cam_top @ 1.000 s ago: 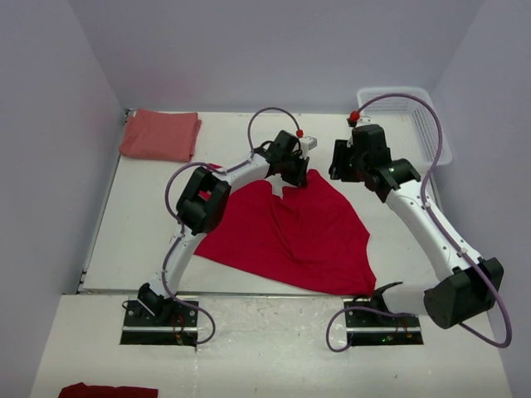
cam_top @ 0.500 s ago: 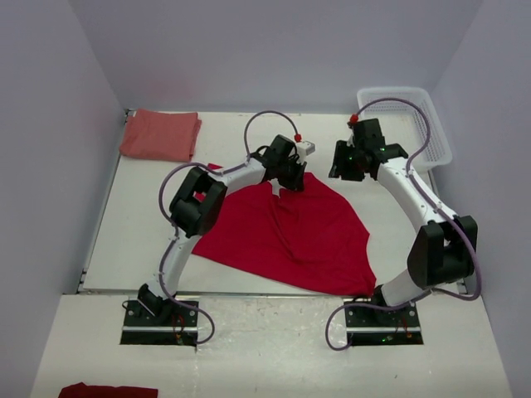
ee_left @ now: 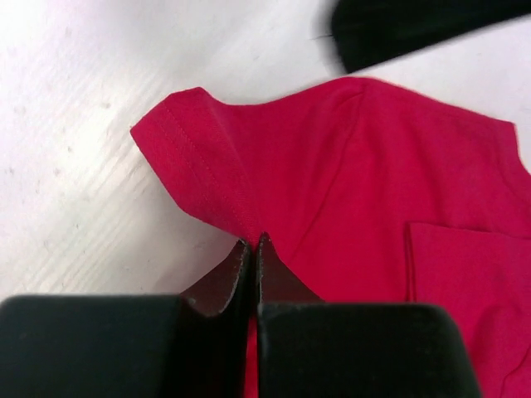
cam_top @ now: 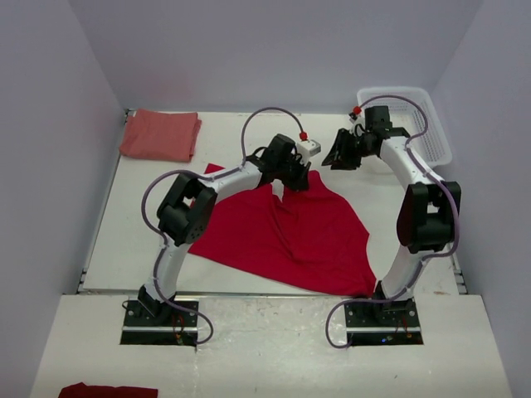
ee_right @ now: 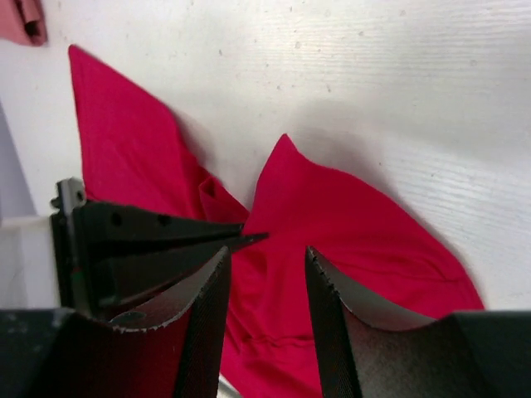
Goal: Fold and stack the t-shirts
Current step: Grap the side of the flattened tshirt furthest away from the robot with both arms
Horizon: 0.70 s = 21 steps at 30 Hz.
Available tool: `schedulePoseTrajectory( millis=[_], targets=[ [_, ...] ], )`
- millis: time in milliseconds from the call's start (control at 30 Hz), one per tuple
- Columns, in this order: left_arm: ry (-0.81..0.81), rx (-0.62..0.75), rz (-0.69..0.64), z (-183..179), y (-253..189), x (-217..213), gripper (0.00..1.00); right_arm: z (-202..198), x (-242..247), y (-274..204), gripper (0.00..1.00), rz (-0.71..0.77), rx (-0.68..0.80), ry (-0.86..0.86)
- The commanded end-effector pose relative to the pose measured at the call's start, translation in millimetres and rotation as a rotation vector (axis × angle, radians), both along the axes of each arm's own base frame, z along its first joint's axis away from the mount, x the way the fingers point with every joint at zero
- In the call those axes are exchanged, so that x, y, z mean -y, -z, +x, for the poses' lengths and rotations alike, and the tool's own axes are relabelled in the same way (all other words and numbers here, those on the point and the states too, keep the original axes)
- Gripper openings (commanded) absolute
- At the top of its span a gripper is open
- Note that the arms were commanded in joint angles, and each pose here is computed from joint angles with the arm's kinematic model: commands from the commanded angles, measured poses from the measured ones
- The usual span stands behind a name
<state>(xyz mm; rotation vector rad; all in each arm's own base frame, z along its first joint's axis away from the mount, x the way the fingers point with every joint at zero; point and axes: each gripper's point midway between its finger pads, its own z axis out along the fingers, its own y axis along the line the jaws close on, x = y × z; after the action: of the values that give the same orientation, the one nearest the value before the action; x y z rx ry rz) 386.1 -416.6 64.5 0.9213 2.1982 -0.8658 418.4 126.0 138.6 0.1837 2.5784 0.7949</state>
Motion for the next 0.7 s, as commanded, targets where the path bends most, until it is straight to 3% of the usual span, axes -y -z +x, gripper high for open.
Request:
schedulePoseTrajectory(
  millis=[0, 333, 667],
  targets=[
    [0.078, 0.212, -0.108, 3.7, -68.3, 18.2, 0.00, 6.7, -1.7, -15.1, 0.42, 0.103, 0.003, -0.062],
    [0.108, 0.234, -0.118, -3.8, -78.6, 16.8, 0.00, 24.6, 33.3, 4.0, 0.40, 0.261, -0.034, -0.033],
    [0.133, 0.235, -0.135, -11.7, -85.6, 21.0, 0.00, 27.4, 19.6, -6.0, 0.38, 0.412, -0.007, -0.096]
  ],
)
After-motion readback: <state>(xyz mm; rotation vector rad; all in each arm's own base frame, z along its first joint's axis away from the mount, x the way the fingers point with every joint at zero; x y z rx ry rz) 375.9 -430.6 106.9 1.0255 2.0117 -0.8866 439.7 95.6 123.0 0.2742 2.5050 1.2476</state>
